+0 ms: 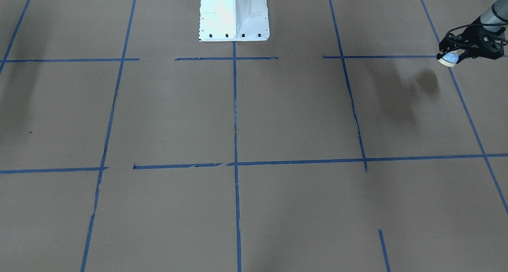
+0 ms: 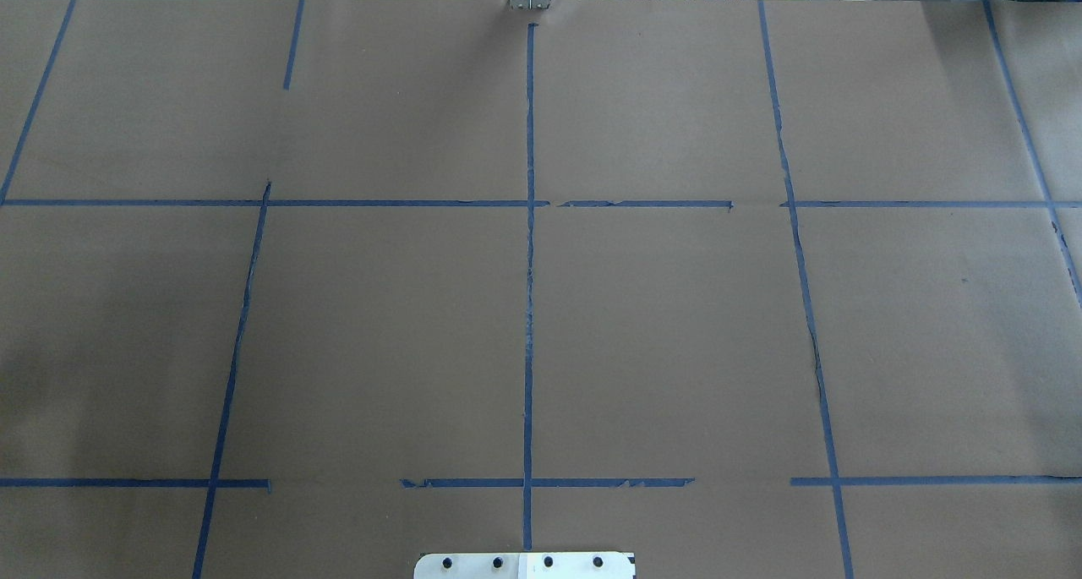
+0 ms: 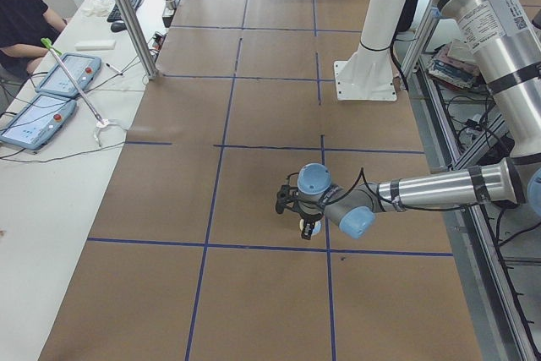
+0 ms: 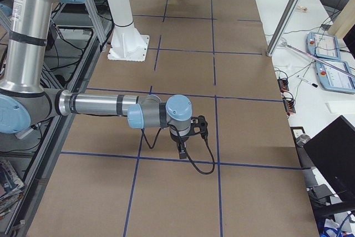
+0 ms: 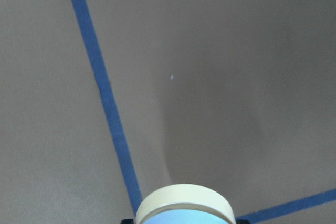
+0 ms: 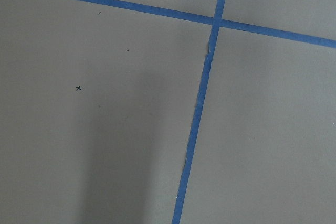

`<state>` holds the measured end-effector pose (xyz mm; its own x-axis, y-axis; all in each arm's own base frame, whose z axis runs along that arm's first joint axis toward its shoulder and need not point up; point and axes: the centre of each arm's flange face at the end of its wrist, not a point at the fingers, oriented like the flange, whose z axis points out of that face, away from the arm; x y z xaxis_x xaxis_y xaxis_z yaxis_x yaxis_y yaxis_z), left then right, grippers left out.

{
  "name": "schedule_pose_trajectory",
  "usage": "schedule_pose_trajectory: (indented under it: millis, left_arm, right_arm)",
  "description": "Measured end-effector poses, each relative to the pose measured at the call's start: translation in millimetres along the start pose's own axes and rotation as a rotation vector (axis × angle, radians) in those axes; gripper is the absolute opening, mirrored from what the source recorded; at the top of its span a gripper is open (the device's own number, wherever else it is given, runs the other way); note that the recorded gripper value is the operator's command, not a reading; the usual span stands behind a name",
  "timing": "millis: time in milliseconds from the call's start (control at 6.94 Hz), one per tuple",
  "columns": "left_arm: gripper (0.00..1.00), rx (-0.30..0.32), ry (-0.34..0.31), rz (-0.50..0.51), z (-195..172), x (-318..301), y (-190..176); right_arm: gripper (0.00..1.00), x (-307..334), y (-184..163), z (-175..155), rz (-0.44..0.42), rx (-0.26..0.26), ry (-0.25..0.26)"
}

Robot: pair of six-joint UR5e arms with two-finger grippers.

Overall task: Place and press bell with both arms
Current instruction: 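Carry the white bell with the left gripper toward the grid center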

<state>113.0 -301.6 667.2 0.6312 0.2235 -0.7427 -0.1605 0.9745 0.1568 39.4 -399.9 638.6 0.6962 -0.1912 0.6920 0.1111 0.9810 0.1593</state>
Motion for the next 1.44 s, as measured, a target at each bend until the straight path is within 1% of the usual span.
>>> schedule_pose_trajectory:
  millis: [144, 288, 720, 864, 1008, 1153, 1297, 1441]
  left_arm:
    - [0.05, 0.031, 0.019, -0.025, -2.8, 18.7, -28.3]
    - [0.05, 0.05, 0.033, -0.048, -4.0, 39.3, -60.9]
    - [0.05, 0.062, 0.048, -0.092, -14.7, 117.8, -171.2]
    - [0.05, 0.059, 0.05, -0.119, -23.4, 154.4, -210.0]
    - [0.05, 0.04, 0.048, -0.146, -33.4, 203.6, -250.2]
    - [0.05, 0.004, 0.045, -0.176, -39.5, 264.7, -281.9]
    - [0.05, -0.026, 0.044, -0.211, -37.6, 325.6, -299.3]
    - [0.05, -0.034, 0.037, -0.256, -28.5, 383.3, -310.1]
  right_arm:
    - [1.0, 0.0, 1.4, 0.1, 0.001, -0.001, 0.0]
    - [1.0, 0.3, 2.3, 0.5, 0.003, -0.002, 0.0]
    - [1.0, 1.0, 3.0, 0.9, 0.008, -0.004, 0.002]
    - [1.0, 1.0, 3.0, 1.0, 0.009, -0.004, 0.003]
    - [1.0, 1.0, 2.9, 0.9, 0.01, -0.004, 0.003]
    - [1.0, 1.0, 2.5, 0.7, 0.009, -0.003, 0.004]
    - [1.0, 0.9, 2.3, 0.6, 0.009, -0.003, 0.004]
    - [1.0, 1.0, 2.3, 0.7, 0.01, -0.003, 0.004]
